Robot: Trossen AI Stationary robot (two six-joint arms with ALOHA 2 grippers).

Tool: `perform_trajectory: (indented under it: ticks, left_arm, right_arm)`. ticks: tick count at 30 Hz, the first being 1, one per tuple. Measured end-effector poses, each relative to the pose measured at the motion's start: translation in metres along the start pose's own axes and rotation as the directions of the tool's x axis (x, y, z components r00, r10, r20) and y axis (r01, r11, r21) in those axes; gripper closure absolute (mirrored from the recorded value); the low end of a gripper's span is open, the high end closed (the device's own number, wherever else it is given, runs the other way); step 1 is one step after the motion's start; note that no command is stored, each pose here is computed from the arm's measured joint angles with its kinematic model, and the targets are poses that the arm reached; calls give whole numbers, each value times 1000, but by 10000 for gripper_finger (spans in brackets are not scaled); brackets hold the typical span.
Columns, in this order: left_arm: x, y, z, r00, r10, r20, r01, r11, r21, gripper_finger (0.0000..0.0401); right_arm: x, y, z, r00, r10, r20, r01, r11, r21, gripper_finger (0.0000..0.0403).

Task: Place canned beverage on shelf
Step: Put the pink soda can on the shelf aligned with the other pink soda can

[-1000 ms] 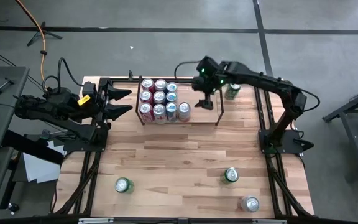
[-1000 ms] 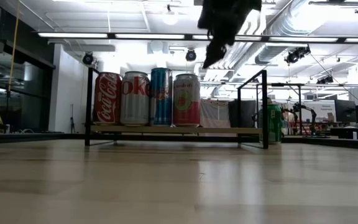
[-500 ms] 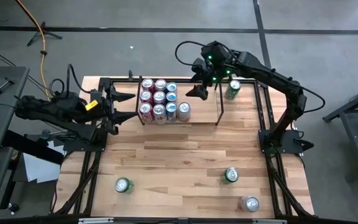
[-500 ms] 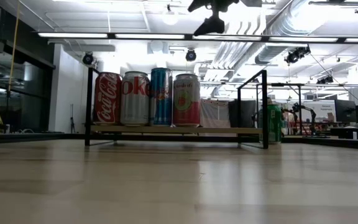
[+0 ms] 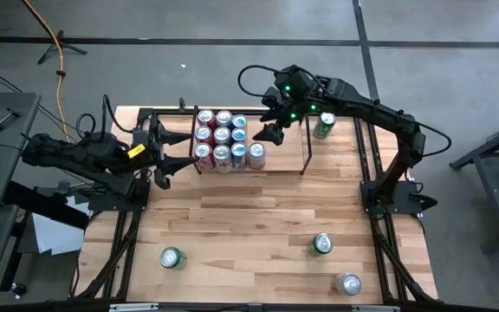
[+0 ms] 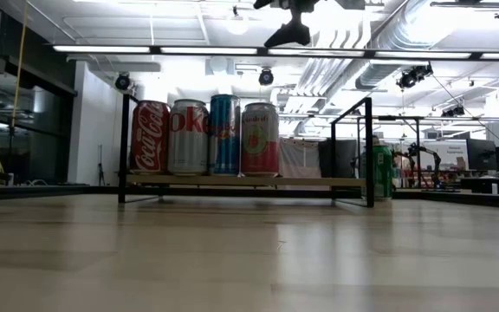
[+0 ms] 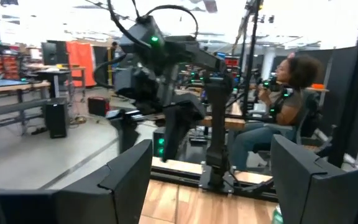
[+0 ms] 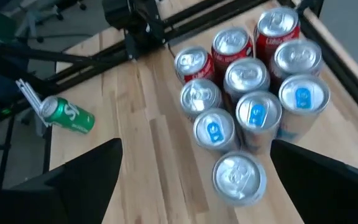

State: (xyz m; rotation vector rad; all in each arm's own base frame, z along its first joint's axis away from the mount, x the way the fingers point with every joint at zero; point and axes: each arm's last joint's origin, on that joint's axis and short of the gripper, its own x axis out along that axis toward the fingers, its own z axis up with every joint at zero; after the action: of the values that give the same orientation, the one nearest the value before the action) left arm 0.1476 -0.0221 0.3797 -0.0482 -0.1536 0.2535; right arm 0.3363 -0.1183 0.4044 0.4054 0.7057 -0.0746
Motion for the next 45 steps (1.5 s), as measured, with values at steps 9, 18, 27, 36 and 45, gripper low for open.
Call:
perform_trajectory:
  ticks: [9, 18, 27, 36, 45]
  left_arm:
    - [5, 0, -5, 998, 60, -34, -59, 998, 23, 167]
    - [7, 11, -5, 979, 203, -24, -202, 979, 25, 167]
    - [8, 13, -5, 974, 224, -28, -224, 975, -7, 167]
    - [8, 13, -5, 974, 224, -28, -225, 974, -39, 167]
    - [8, 13, -6, 974, 226, -35, -227, 973, -37, 167]
  right_arm:
    - [-6, 2, -22, 977, -15, -211, 15, 1000, -1, 9]
    - [-45, 19, -47, 929, -99, -356, 81, 995, -65, 9]
    - [-92, 37, -113, 973, -144, -180, 152, 988, 33, 9]
    - [-109, 44, -188, 993, -101, -64, 115, 954, 277, 9]
    - [-105, 76, -187, 974, 127, -185, -32, 896, 444, 9]
